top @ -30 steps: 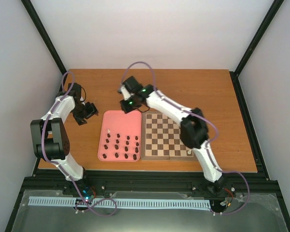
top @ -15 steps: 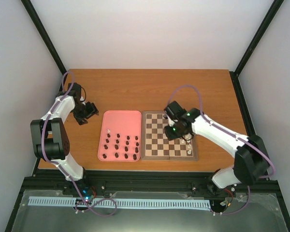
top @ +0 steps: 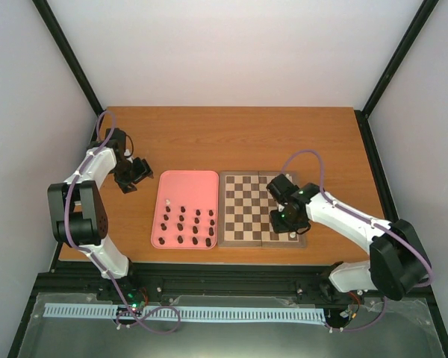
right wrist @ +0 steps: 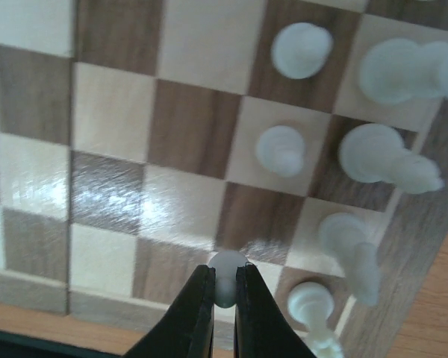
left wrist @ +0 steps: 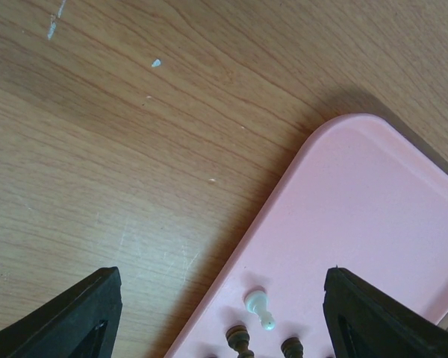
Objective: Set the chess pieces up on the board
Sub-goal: Place the chess piece on the chessboard.
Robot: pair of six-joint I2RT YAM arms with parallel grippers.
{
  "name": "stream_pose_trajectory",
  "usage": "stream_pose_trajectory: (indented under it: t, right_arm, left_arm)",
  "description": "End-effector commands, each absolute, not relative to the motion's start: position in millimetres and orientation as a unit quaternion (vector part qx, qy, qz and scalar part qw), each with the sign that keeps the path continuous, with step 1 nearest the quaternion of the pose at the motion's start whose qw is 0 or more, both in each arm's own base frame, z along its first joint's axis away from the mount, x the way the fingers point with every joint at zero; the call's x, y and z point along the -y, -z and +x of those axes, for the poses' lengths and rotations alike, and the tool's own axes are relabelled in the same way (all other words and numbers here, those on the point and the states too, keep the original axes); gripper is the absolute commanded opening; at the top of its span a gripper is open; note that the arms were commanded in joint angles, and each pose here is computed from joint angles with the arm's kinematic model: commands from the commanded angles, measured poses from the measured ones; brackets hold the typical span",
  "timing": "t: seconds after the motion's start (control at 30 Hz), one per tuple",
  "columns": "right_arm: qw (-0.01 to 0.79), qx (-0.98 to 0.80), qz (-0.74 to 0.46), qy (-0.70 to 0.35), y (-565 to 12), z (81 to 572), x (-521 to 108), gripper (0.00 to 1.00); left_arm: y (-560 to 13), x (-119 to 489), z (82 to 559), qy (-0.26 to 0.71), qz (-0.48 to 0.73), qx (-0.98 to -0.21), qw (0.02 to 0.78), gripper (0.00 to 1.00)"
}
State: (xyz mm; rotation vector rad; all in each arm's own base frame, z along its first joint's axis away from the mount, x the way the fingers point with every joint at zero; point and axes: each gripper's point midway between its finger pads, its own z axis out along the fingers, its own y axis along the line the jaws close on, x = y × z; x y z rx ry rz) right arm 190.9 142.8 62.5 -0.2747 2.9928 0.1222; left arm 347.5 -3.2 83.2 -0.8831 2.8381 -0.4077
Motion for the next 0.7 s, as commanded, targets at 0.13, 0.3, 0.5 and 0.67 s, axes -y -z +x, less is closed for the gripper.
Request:
stream_pose_trajectory:
  t: [0.13, 0.3, 0.5, 0.67]
  right_arm:
    - [0.073, -0.996, -0.043, -0.033, -57.3, 207.3, -129.1, 0.03]
    - [0.065, -0.996, -0.044, -0.04, -54.1, 207.9, -129.8, 0.03]
    - [0.062, -0.996, -0.039, -0.043, -51.1, 209.5, -128.9, 0.03]
    - [0.055, -0.996, -0.044, -0.048, -48.3, 209.7, -131.4, 0.06]
  left_arm:
    - [-88.4, 3.7, 358.4, 0.147, -0.284, -0.943, 0.088, 0.83]
    - [-88.9, 3.7, 359.3, 0.148, -0.283, -0.944, 0.089, 0.83]
    - [-87.7, 3.8, 358.1, 0.147, -0.283, -0.944, 0.088, 0.83]
    - [-88.4, 3.8, 358.1, 0.147, -0.283, -0.944, 0.088, 0.83]
